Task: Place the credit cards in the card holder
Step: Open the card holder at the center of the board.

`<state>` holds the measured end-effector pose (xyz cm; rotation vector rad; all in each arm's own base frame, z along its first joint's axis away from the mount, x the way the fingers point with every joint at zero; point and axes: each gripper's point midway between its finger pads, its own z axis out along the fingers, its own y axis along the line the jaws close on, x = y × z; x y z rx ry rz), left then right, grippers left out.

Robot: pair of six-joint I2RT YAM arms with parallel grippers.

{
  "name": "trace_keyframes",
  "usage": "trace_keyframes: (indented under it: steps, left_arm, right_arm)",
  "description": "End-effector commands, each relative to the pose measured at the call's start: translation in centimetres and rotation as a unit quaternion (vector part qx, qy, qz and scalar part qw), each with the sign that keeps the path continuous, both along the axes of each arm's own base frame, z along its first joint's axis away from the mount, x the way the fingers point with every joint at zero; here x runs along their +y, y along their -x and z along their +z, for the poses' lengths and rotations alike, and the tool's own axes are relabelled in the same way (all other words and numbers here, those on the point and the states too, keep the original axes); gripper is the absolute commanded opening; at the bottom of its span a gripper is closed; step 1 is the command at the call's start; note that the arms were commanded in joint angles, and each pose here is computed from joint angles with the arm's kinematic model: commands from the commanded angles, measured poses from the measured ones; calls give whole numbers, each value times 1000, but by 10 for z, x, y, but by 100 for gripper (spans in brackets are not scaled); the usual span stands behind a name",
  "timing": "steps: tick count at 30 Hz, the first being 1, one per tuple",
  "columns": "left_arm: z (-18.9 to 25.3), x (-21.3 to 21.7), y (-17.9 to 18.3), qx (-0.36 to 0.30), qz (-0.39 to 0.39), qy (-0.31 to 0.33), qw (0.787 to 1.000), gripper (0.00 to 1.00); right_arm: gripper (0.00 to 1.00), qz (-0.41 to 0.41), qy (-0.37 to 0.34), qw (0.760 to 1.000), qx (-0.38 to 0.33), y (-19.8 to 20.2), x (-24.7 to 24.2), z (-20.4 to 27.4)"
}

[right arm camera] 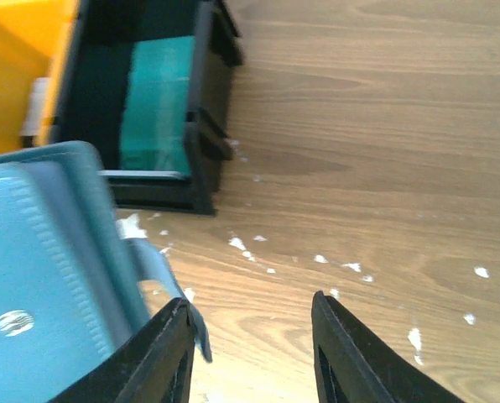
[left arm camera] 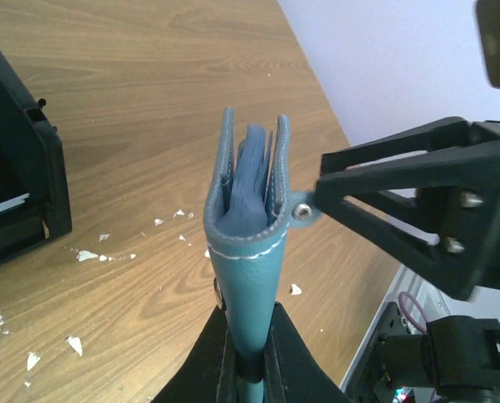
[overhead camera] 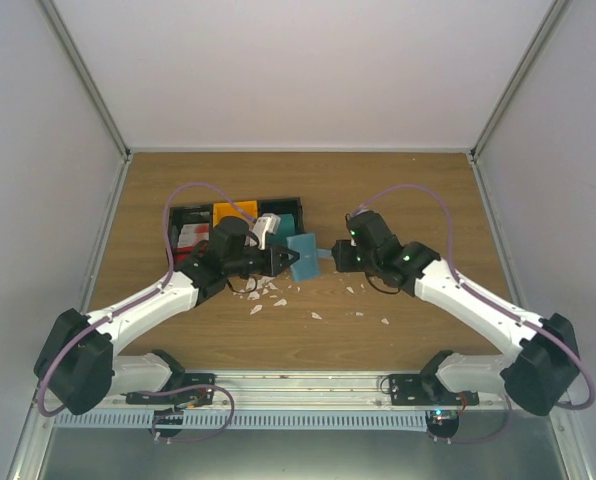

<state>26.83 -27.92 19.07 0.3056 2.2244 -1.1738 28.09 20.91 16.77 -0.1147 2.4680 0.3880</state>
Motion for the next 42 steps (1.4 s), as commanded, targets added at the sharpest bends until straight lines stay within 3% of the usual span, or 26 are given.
trace_keyframes:
  steps: [1, 4, 9, 16, 19, 25, 28, 36, 42]
  left_arm:
    - [9, -3, -7, -38, -6, 15, 999, 0]
    - [8, -4, -4, -34, -14, 18, 999, 0]
    - [10, -5, 0, -30, -20, 23, 999, 0]
    - [7, -6, 7, -16, -30, 28, 999, 0]
    - [1, -5, 10, -7, -34, 27, 999, 1]
    - [-43, 6, 24, 43, -34, -17, 998, 42]
    - [-71, 17, 31, 69, -15, -40, 997, 56]
    - [-104, 46, 20, 73, 56, -118, 989, 69]
    - [-87, 47, 18, 46, 63, -96, 992, 79]
  right_arm:
    - [44, 65, -103, 992, -39, 8, 29, 30]
    - [47, 88, -136, 986, -41, 10, 38, 32]
    - [44, 86, -126, 988, -23, 8, 38, 13]
    - [22, 90, -116, 989, -17, 7, 38, -5]
    - [4, 109, -129, 985, -33, 6, 45, 2]
    - [0, 132, -139, 981, 38, 37, 46, -20]
    - [1, 140, -142, 976, 82, 58, 41, -31]
    - [1, 178, -136, 962, 156, 84, 45, -52]
    - [0, 196, -166, 948, 186, 87, 64, -41]
